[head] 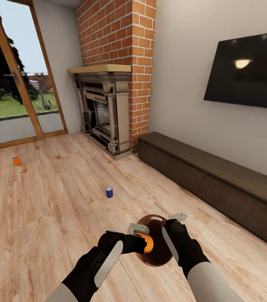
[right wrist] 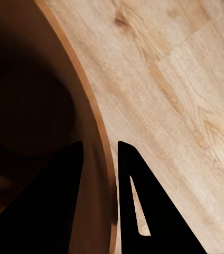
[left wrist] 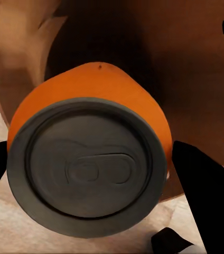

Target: Put the three can of soda from the living room inside the tash can in the kitchen.

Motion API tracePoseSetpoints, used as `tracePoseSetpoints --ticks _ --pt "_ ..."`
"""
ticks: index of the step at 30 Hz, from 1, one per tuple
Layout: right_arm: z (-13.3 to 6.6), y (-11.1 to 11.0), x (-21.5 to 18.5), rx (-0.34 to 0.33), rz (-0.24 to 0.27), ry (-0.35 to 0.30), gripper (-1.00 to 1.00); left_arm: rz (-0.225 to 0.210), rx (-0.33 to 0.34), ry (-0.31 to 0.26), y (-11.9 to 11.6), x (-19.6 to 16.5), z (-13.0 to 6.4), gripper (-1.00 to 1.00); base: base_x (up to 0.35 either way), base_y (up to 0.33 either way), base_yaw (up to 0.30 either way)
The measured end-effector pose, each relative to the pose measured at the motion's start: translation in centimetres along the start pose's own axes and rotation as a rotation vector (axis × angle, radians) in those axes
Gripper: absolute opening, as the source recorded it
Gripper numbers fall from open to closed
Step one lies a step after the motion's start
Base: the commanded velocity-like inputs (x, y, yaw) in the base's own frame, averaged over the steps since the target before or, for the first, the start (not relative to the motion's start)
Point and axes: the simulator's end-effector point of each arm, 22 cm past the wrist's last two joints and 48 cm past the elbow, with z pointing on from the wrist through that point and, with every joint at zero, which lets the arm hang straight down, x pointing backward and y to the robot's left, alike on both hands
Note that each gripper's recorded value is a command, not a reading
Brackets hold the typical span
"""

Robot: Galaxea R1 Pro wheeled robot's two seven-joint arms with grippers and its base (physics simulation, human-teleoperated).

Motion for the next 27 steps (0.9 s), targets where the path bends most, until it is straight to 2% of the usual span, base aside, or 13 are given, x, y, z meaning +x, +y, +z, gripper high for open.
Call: tracePoseSetpoints --ticks 2,8,15,19,27 --pt "0.0 0.0 0.0 0.001 -0.001 0.000 -1.00 -0.003 -0.004 -0.015 0.1 -0.2 0.1 -1.00 0.000 0.000 0.000" --pt "-0.2 0.7 0.0 -0.012 -0.001 0.000 -1.00 -0.019 -0.015 -0.003 0.7 0.8 0.9 -1.00 0.000 0.000 0.000" --pt "-1.0 2.4 -0.4 -0.027 -0.048 -0.015 -1.00 -0.023 -0.017 -0.014 0.8 0.7 1.1 -1.00 0.000 0.000 0.000" --pt "-1.0 2.6 -0.3 -0.027 -0.059 -0.014 -1.00 -0.024 -0.019 -0.031 0.9 0.4 1.1 -1.00 0.000 0.000 0.000" --pt "-1.1 2.7 -0.4 -0.028 -0.063 -0.015 -1.00 -0.032 -0.038 -0.018 1.7 1.4 1.8 -1.00 0.000 0.000 0.000"
